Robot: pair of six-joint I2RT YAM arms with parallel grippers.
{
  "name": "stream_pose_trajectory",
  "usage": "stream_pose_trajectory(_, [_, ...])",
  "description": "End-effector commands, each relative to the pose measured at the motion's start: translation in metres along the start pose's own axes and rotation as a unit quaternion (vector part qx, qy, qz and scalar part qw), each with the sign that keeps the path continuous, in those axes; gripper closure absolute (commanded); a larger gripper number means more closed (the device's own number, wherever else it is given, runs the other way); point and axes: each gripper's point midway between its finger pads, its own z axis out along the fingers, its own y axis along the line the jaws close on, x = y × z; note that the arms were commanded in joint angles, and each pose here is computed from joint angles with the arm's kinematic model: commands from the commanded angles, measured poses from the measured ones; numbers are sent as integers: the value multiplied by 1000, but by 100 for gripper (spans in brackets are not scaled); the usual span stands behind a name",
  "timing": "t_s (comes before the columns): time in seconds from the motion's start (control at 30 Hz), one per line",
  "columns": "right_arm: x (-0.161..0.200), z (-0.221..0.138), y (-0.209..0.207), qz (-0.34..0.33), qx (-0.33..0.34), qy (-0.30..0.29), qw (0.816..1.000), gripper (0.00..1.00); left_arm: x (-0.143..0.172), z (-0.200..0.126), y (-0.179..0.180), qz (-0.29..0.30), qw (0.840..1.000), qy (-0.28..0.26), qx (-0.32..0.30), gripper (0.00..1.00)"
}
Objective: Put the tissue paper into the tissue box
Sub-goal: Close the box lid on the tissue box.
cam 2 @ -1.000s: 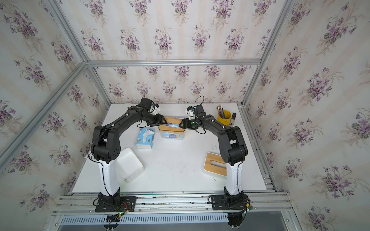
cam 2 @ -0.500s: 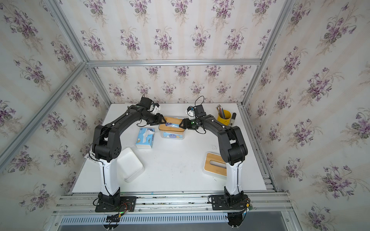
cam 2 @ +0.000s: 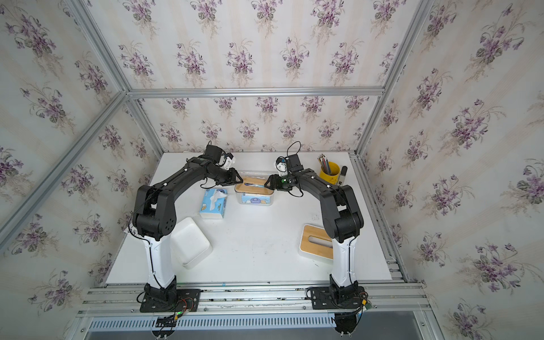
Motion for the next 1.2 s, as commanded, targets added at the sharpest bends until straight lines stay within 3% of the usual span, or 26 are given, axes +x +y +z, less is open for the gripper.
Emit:
stream_pose_trajectory(0.0, [-4,-1,7,-10,-12,-6,1000,38,8,1,-9,6,1000,12,17,59])
stream_pose_trajectory(0.4, [-6,-6,0,-10,0,-11,1000,36,21,-3,6,0,999,36,-18,42])
stream_pose_trajectory(0.6, [-11,-13,0,-12,4,-20,1000,31,21,-8,9,0,999,37,-22,36])
stream_pose_trajectory(0.83, [-24,-31,-2,-29,35,-45,998,28,20,-10,5,2,999,35,-12,34])
stream_pose_trajectory(0.97, [-34,-50,6,-66,61,-72,993,29,19,-4,1,-2,999,38,4,34])
stream_pose_trajectory(1.17, [-33,-59,39,-201,66,-79,974,32,20,4,-27,-7,997,40,63,33])
